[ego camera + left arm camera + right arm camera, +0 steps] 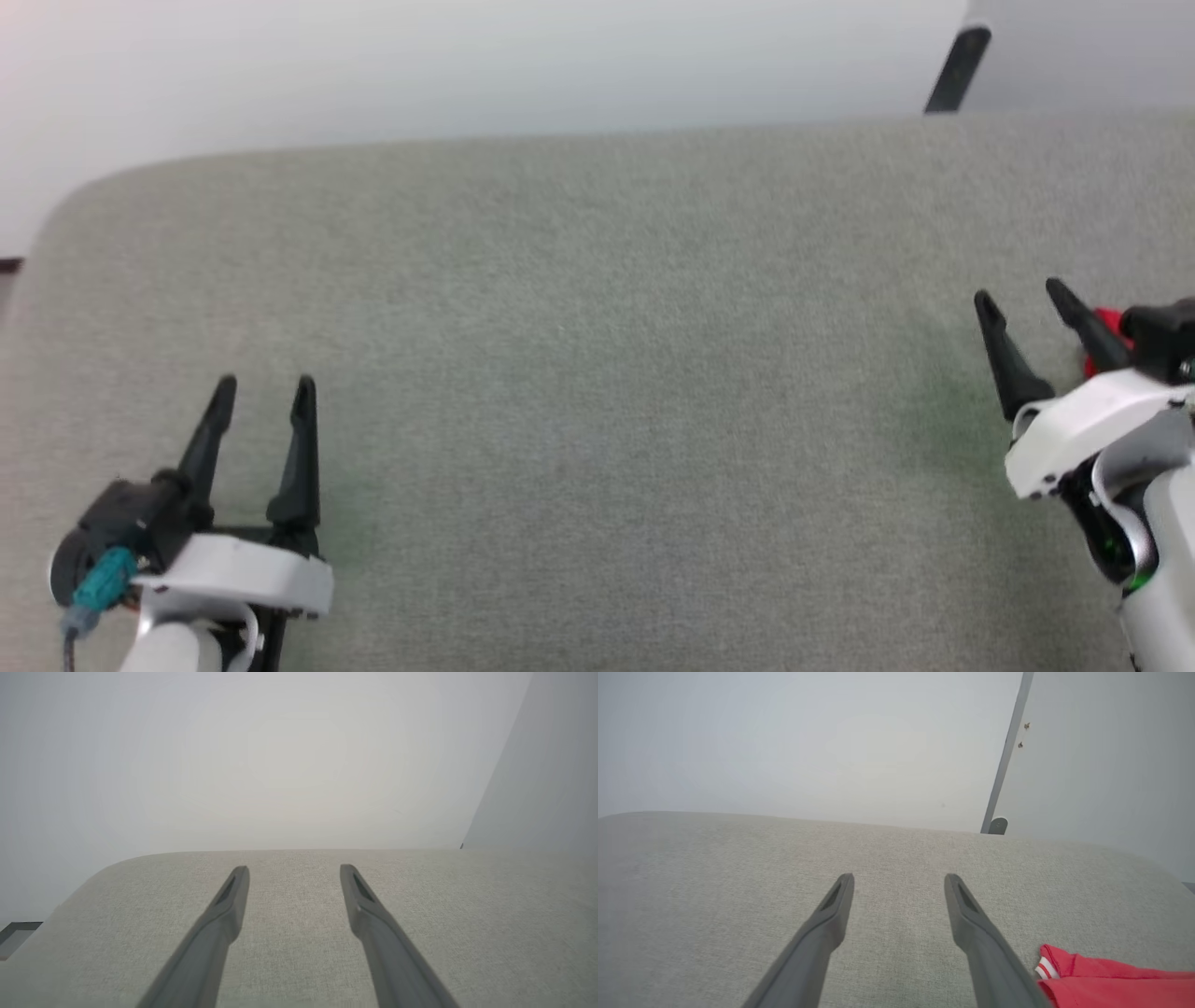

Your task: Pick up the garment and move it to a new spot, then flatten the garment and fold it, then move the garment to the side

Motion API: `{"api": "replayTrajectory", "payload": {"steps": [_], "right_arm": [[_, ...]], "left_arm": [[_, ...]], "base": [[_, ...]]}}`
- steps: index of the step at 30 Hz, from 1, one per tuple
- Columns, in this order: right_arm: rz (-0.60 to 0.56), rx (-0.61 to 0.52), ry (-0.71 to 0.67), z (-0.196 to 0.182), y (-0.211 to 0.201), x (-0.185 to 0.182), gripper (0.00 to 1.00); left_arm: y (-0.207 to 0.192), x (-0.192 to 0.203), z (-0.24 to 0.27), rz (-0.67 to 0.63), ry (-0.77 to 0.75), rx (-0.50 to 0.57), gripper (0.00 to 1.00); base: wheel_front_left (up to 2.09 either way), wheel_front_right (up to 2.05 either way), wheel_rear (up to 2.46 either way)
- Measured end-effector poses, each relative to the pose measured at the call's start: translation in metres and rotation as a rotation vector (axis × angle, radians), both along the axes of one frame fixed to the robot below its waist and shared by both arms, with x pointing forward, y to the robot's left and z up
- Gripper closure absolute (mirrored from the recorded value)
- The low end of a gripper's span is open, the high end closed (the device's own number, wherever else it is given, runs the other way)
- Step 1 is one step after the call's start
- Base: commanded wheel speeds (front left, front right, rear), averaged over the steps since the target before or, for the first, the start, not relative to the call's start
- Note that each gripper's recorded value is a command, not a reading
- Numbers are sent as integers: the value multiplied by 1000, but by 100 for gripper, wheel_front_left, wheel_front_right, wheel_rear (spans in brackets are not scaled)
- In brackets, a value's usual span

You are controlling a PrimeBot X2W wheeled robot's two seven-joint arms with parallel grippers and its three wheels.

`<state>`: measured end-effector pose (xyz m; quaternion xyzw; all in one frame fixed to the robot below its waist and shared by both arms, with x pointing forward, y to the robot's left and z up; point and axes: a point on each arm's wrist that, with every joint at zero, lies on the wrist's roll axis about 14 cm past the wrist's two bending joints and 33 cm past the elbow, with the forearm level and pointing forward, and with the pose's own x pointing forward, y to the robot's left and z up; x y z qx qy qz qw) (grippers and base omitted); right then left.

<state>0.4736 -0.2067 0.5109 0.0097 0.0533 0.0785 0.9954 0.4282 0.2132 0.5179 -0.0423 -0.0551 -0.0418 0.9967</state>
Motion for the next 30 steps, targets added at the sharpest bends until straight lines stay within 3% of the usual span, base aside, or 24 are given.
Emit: {"api": "replayTrajectory", "payload": {"steps": [8,21,30], "right_arm": [[-1,48,-89,26,2,-29,0],[-76,109,-93,26,-14,-84,0],[-73,104,-91,30,-9,-88,0]], "left_arm": [[14,-31,-1,48,11,-14,0],[16,-61,-3,69,13,-35,0],[14,-64,-2,71,8,-38,0]], "base": [[0,0,0],[0,0,0],[0,0,0]]}}
